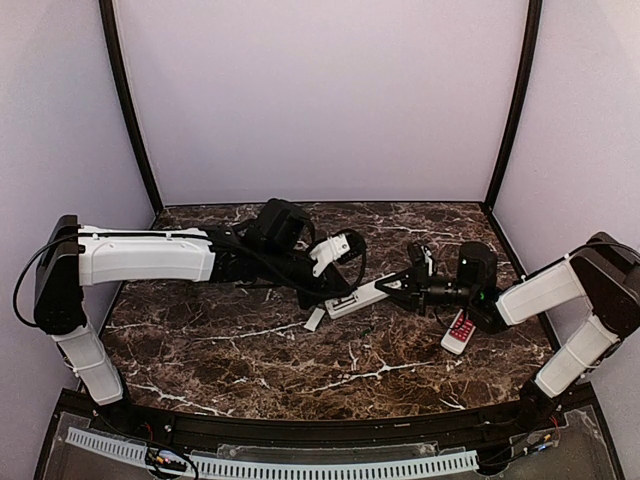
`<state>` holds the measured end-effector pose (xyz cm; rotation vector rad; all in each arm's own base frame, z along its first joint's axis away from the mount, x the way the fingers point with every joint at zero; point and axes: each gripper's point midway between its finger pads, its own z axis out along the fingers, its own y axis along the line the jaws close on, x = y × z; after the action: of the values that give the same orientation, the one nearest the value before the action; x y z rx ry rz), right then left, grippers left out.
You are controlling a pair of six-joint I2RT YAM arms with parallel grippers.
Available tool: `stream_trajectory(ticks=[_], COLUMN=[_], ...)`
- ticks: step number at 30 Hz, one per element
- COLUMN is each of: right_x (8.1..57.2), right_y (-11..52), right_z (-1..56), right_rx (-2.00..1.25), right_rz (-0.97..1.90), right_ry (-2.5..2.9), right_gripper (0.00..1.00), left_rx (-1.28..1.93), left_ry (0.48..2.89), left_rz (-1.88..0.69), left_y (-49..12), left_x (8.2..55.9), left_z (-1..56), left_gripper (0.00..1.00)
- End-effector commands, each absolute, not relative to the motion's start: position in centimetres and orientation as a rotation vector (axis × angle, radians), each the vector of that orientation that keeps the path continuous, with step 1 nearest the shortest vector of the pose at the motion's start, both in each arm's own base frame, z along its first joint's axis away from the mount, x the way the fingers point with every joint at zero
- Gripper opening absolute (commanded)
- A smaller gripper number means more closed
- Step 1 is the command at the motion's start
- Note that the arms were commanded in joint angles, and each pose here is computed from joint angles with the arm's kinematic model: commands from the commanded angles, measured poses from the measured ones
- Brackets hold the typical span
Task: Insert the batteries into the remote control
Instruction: Load the battery into the battery compartment.
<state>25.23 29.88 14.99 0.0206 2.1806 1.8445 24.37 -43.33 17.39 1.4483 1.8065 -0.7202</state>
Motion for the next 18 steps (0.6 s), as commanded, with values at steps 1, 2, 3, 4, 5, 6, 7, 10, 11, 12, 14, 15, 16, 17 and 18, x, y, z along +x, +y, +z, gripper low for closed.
stream_trajectory(ticks=[1,2,3,4,5,6,7,10,11,12,14,15,16,17,18], right_x=[25.4,25.4,25.4,25.4,25.4,25.4,25.4,25.3,25.2,25.2,25.2,25.2,25.1,25.1,25.1], right_y=[29.7,29.8,29.8,29.8,29.8,29.8,29.8,29.8,29.8,29.8,29.7,29.8,29.8,29.8,29.8], right_z=[16.4,16.5,16.6,16.6,16.7,16.7,16.7,16.9,16.9,17.0,17.1,17.0,17.1,17.1,17.2], right_rx=[0.037,0.038,0.039,0.037,0.041,0.044,0.046,0.049,0.048,0.049,0.053,0.055,0.052,0.057,0.054], right_rz=[1.877,1.886,1.892,1.897,1.899,1.900,1.901,1.902,1.904,1.905,1.907,1.911,1.915,1.919,1.925], right_ry=[2.102,2.099,2.096,2.094,2.093,2.092,2.090,2.087,2.087,2.087,2.085,2.088,2.084,2.086,2.081], right_gripper=[0.00,0.00,0.00,0.00,0.00,0.00,0.00,0.00,0.00,0.00,0.00,0.00,0.00,0.00,0.00], left_rx=[1.428,1.432,1.437,1.439,1.441,1.447,1.450,1.454,1.457,1.461,1.464,1.464,1.462,1.456,1.454], left_ry=[1.740,1.739,1.740,1.738,1.740,1.740,1.740,1.747,1.745,1.747,1.748,1.748,1.749,1.752,1.759], left_rz=[-0.739,-0.722,-0.712,-0.697,-0.693,-0.687,-0.681,-0.661,-0.650,-0.642,-0.611,-0.588,-0.577,-0.553,-0.539], left_y=[-43.5,-43.4,-43.5,-43.4,-43.5,-43.5,-43.5,-43.6,-43.6,-43.6,-43.6,-43.5,-43.4,-43.3,-43.2], left_x=[23.9,24.1,24.0,24.2,24.2,24.1,24.1,24.2,24.3,24.3,24.4,24.6,24.7,24.9,25.1], left_z=[19.5,19.3,19.1,19.0,18.9,18.7,18.7,18.2,18.1,17.9,17.6,17.5,17.4,17.3,17.1], left_gripper=[0.00,0.00,0.00,0.00,0.00,0.00,0.00,0.00,0.00,0.00,0.00,0.00,0.00,0.00,0.00])
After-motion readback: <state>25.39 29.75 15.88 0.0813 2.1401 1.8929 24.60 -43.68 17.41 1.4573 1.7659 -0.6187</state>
